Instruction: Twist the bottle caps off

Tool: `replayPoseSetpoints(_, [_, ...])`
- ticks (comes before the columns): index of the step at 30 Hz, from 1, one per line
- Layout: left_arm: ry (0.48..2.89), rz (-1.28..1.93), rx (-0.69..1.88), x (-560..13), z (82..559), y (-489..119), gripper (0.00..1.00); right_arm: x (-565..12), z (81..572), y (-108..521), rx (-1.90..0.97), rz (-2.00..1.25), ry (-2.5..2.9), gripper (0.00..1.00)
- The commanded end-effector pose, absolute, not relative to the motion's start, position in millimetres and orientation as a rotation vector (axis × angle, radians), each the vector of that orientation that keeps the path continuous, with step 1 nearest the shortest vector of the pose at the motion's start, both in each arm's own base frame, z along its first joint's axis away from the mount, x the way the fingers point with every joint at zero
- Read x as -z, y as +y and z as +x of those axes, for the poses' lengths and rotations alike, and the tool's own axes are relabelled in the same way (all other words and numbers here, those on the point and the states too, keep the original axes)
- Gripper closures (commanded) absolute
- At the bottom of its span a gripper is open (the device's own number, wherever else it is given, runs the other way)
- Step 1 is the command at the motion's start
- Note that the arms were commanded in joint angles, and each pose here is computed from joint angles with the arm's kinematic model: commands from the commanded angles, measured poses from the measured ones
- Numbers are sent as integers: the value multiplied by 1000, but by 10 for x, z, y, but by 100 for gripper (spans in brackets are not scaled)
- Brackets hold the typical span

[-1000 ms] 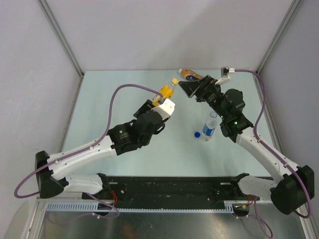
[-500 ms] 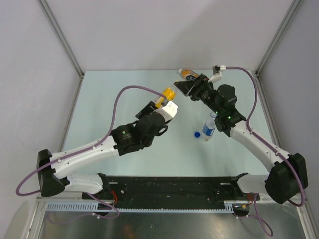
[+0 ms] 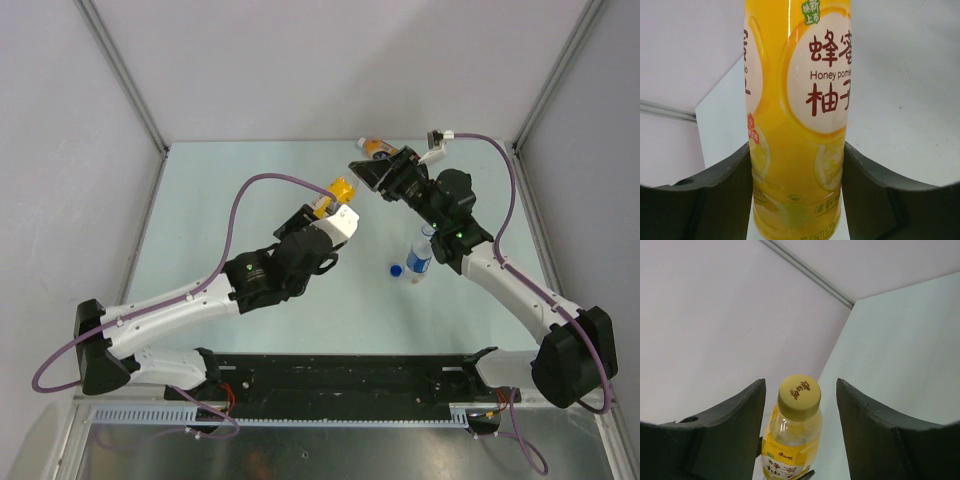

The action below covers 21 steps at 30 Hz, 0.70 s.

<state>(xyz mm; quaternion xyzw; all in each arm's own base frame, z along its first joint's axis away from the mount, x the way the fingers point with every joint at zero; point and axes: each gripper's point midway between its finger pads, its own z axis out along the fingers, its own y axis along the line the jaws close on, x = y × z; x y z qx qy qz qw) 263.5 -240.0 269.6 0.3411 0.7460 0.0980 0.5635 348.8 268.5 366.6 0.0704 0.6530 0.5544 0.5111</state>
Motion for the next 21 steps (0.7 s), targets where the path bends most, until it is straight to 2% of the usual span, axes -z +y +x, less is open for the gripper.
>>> replayPoseSetpoints(1, [1731,806,-221,-2759,2628,-2450,100,-4089,3437,2663,-1374,147,1453,37])
replayPoseSetpoints(10, [1730,828,-217,-2733,2613,-2477,100,-4065,3467,2656,-1373,167,1460,41])
replayPoseSetpoints(16, [1725,842,-216,-2725,2596,-2493,100,-4058,3490,2602,-1351,200,1465,54])
replayPoseSetpoints(17, [1725,846,-215,-2720,2593,-2499,100,-4055,3491,2595,-1346,205,1466,60])
replayPoseSetpoints(21, [1724,857,-211,-2710,2579,-2510,100,-4072,3493,2578,-1341,213,1460,93])
